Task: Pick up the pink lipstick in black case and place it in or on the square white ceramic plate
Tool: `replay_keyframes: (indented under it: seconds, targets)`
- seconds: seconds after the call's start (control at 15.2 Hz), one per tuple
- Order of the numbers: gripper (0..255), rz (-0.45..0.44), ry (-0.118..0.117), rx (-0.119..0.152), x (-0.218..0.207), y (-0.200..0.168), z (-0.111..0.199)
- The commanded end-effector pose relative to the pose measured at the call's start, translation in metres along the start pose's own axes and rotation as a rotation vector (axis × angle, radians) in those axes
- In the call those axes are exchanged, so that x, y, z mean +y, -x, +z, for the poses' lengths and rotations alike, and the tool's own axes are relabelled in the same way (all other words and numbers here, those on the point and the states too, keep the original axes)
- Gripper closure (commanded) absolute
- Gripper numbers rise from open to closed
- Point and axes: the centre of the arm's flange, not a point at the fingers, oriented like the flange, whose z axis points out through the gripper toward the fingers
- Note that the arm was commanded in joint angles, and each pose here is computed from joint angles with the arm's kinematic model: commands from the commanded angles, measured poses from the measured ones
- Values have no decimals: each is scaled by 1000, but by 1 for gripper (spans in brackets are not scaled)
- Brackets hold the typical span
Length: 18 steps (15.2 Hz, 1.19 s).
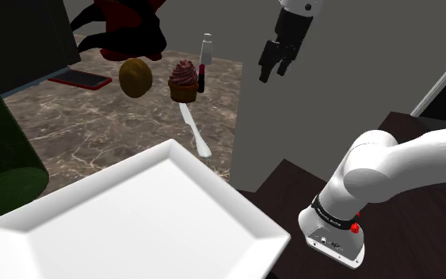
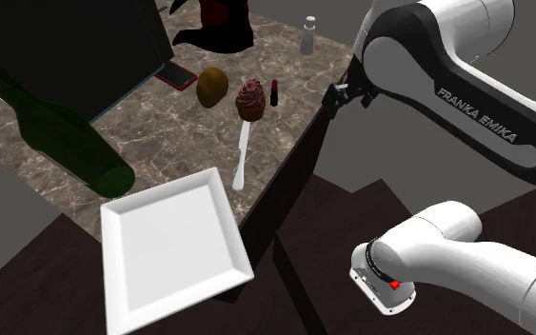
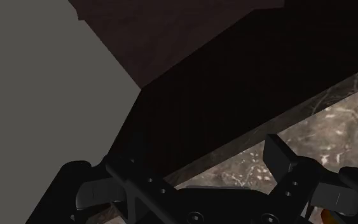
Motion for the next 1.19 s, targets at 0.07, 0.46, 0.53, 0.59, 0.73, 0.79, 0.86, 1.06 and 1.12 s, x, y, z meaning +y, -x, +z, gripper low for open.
replay_keyframes:
  seconds: [0.07,0.46,0.53,0.59,0.73,0.79,0.86,1.06,1.12]
  targets:
    - [0,-67,-24,30,2,-7,6]
    - [0,-466,-171,211,0,-54,38]
    - [0,-532,-196,241,-3,-62,43]
    - [0,-599,-220,271,-6,-70,47]
    - [0,-732,-269,331,-14,-85,54]
    - [0,-799,-294,362,-19,-92,57]
    - [0,-865,-318,392,-25,-100,60]
    - [0,-955,-351,432,-36,-110,68]
    - [0,-955,-351,432,-38,-111,72]
